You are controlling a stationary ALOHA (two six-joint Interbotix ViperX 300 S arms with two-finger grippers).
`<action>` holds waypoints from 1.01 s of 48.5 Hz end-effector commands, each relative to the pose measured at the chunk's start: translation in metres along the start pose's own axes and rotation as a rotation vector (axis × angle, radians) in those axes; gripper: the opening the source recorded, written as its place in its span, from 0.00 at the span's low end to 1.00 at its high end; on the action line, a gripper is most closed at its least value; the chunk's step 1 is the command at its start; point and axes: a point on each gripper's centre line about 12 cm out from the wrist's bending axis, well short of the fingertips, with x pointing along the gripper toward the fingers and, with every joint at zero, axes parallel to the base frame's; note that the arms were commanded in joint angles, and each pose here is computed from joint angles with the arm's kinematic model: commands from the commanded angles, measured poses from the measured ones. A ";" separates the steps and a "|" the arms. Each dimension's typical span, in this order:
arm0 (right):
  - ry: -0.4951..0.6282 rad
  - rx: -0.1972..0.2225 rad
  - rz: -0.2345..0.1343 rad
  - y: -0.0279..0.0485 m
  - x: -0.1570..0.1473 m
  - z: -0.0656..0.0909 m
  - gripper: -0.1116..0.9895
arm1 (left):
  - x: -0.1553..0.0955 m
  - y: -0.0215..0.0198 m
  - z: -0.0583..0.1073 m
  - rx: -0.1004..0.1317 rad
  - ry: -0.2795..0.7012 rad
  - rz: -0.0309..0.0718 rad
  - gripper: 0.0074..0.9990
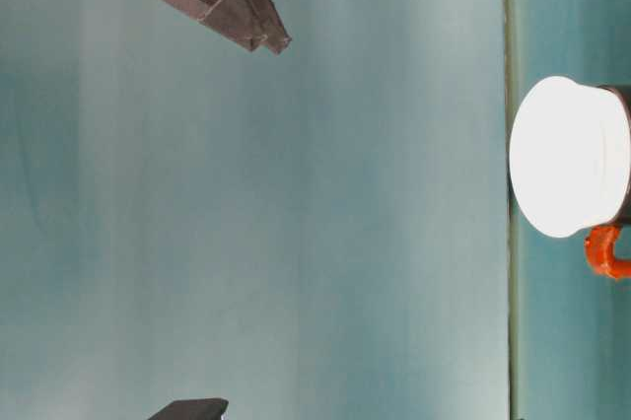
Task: Put the paper cup into the moved red handle cup holder.
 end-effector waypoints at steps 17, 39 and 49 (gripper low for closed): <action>-0.020 0.003 -0.007 -0.0027 -0.002 0.004 0.76 | 0.000 -0.0005 0.008 -0.001 -0.020 -0.001 0.85; -0.012 0.003 -0.008 -0.0033 -0.001 0.001 0.76 | 0.000 -0.0009 0.008 0.000 -0.020 -0.002 0.85; -0.011 0.004 -0.010 -0.0038 0.000 0.001 0.77 | 0.000 -0.0008 0.007 -0.002 -0.017 -0.001 0.85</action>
